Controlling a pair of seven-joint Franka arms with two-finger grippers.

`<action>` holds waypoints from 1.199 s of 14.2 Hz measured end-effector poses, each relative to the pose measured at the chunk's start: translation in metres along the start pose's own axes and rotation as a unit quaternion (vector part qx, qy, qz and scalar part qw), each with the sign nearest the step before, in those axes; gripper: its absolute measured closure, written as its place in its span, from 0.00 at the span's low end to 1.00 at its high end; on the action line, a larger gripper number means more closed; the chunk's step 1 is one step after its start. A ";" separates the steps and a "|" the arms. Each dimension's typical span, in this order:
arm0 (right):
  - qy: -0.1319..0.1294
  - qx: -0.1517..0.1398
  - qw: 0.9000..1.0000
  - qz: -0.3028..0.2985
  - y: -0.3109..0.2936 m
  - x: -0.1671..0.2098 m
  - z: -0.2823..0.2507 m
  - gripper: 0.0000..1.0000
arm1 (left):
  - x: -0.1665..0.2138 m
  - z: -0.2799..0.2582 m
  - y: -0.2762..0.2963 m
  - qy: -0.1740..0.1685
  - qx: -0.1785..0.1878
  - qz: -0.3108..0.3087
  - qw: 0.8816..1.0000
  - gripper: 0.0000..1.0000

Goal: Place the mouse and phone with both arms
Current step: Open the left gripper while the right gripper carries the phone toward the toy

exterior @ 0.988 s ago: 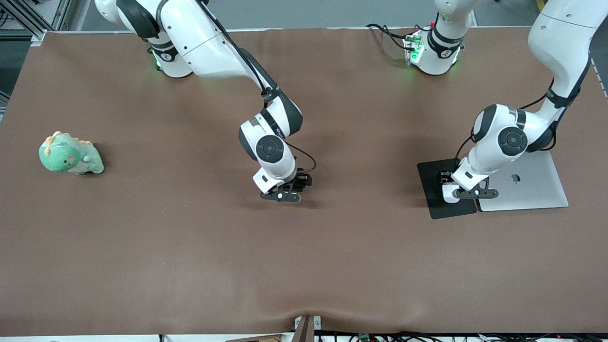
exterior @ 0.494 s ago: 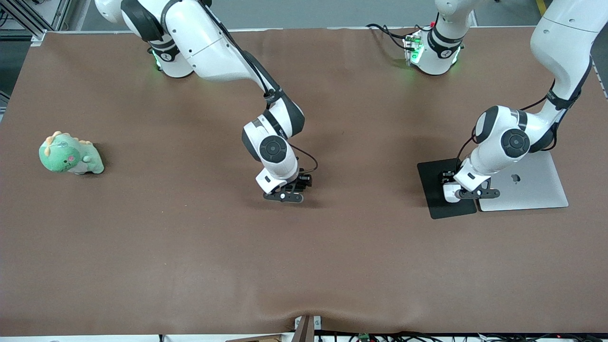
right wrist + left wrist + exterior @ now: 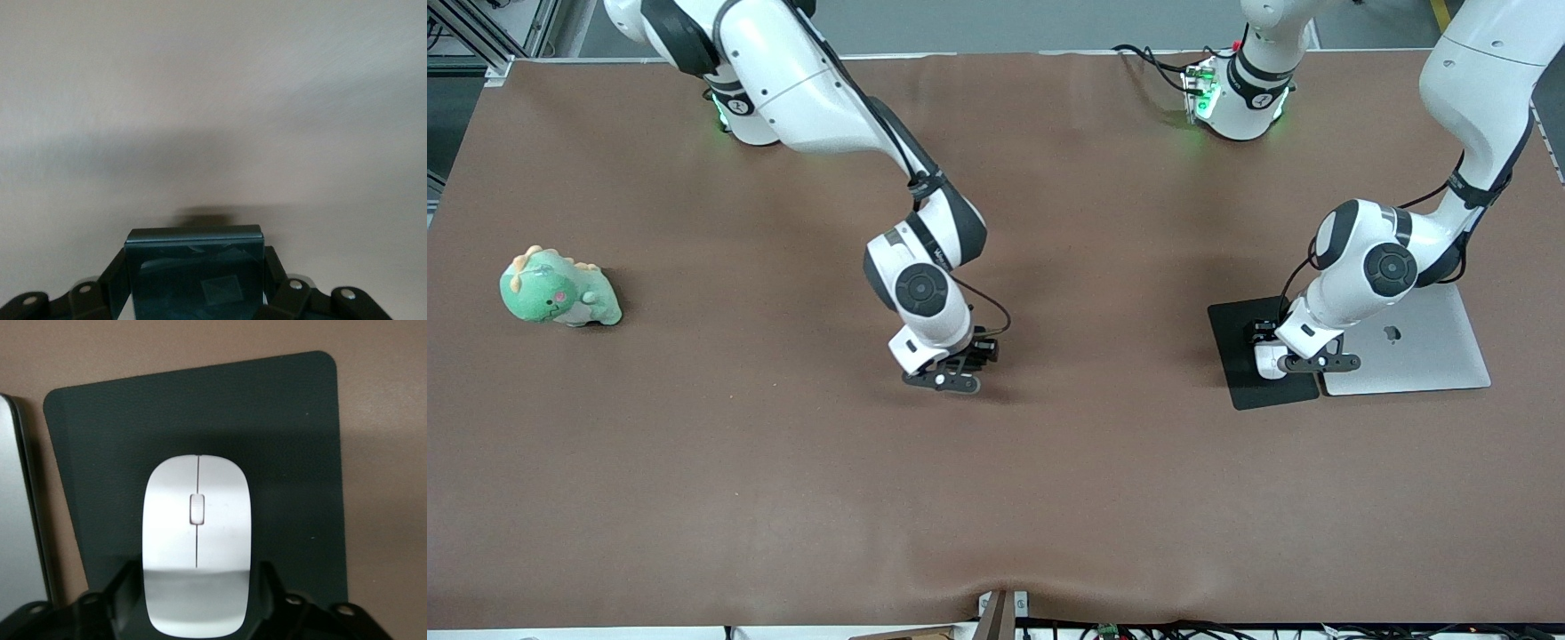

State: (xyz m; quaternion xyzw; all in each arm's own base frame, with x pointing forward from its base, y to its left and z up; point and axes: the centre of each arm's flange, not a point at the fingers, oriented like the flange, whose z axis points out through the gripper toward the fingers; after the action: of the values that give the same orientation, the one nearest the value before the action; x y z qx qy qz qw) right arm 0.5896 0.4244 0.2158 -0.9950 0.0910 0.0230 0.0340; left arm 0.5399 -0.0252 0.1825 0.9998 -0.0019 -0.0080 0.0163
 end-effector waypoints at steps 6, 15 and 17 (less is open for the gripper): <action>-0.047 -0.015 0.998 0.033 0.124 0.080 -0.111 0.19 | 0.017 -0.043 0.016 0.047 0.008 0.016 0.999 0.00; -0.088 -0.008 0.995 -0.039 0.311 0.131 -0.155 0.19 | 0.058 -0.261 0.053 -0.045 0.084 -0.013 0.995 0.00; -0.092 -0.011 0.994 -0.052 0.359 0.140 -0.151 0.19 | 0.060 -0.305 0.048 -0.058 0.070 -0.015 0.996 0.00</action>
State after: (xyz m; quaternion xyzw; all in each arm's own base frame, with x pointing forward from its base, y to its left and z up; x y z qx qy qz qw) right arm 0.6671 0.0360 0.3361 -0.9924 0.0355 0.1135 0.0322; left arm 0.6050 -0.0634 0.4874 0.9963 0.0111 -0.0662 -0.0543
